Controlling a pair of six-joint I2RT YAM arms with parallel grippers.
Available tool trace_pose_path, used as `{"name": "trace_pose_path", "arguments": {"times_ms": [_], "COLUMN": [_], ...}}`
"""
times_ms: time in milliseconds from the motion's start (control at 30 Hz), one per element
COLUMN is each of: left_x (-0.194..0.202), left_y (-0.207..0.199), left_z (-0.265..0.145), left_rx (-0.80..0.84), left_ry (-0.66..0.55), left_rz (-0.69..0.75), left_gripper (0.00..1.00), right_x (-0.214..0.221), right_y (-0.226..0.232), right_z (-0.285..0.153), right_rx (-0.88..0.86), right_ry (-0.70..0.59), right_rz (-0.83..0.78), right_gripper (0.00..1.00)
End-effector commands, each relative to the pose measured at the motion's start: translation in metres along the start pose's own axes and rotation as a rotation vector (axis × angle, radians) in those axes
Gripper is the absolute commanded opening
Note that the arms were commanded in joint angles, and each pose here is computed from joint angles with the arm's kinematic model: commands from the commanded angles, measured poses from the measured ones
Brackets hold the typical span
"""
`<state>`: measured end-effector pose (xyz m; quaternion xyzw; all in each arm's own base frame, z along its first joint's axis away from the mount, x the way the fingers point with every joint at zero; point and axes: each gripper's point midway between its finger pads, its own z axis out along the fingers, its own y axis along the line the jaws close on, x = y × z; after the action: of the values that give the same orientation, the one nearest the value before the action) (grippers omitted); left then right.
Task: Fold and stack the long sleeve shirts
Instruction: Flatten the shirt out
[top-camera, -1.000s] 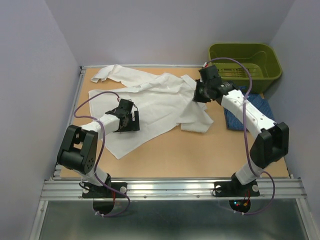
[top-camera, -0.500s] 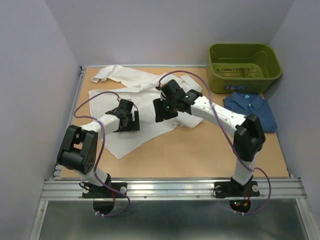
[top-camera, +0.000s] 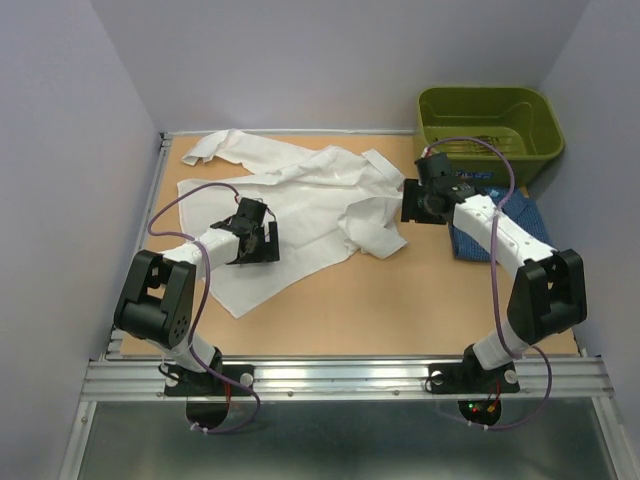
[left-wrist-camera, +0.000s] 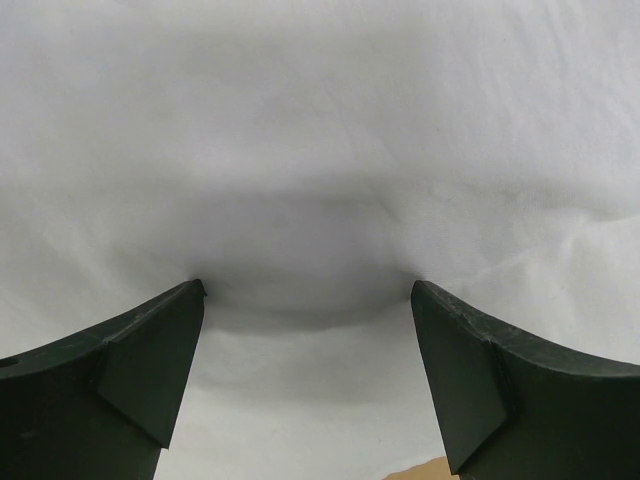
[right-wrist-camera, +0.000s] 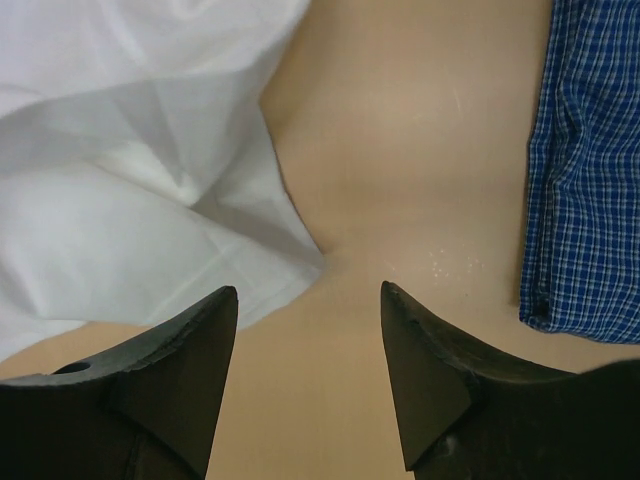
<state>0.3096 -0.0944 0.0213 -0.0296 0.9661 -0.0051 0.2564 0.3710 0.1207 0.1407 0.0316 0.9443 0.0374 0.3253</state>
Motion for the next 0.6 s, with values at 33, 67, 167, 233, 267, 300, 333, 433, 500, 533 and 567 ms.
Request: {"name": "trace_pose_path", "arguments": {"times_ms": [33, 67, 167, 233, 267, 300, 333, 433, 500, 533, 567], "left_x": [-0.008, -0.007, -0.006, -0.005, -0.005, -0.005, -0.006, -0.005, -0.006, -0.005, -0.005], "left_y": [-0.002, -0.002, -0.002, -0.002, -0.002, -0.002, -0.002, -0.002, -0.003, -0.002, -0.002], "left_z": [-0.010, -0.009, -0.009, -0.009, -0.009, -0.009, -0.009, -0.008, -0.008, -0.008, -0.008], "left_rx": [0.024, 0.020, 0.020, 0.021, 0.021, 0.021, 0.021, 0.021, 0.022, 0.020, 0.021], "left_ry": [-0.037, -0.035, -0.034, -0.031, -0.030, -0.030, -0.032, -0.028, -0.030, -0.028, -0.028], "left_rz": [-0.014, -0.014, -0.012, -0.012, -0.012, -0.012, -0.012, -0.010, -0.011, -0.011, -0.010], "left_gripper": [0.96, 0.96, 0.96, 0.96, 0.96, 0.96, 0.96, 0.96, 0.96, 0.96, 0.96], "right_x": [0.020, 0.019, 0.027, 0.030, 0.030, 0.032, 0.033, 0.039, 0.045, 0.047, 0.052], "right_y": [0.003, 0.005, 0.009, 0.011, 0.010, 0.011, 0.011, 0.011, 0.010, 0.012, 0.011], "right_z": [0.028, 0.034, 0.048, 0.054, 0.059, 0.061, 0.064, 0.072, 0.076, 0.077, 0.078], "right_rx": [-0.107, -0.125, -0.176, -0.220, -0.233, -0.242, -0.249, -0.257, -0.263, -0.274, -0.278], "right_ry": [0.033, 0.027, 0.048, 0.048, 0.040, 0.044, 0.046, 0.060, 0.070, 0.076, 0.088], "right_rz": [-0.010, -0.015, -0.013, 0.001, 0.003, 0.002, -0.001, -0.017, -0.025, -0.026, -0.026], "right_gripper": [0.64, 0.64, 0.64, 0.64, 0.64, 0.64, 0.63, 0.62, 0.57, 0.55, 0.47]}}
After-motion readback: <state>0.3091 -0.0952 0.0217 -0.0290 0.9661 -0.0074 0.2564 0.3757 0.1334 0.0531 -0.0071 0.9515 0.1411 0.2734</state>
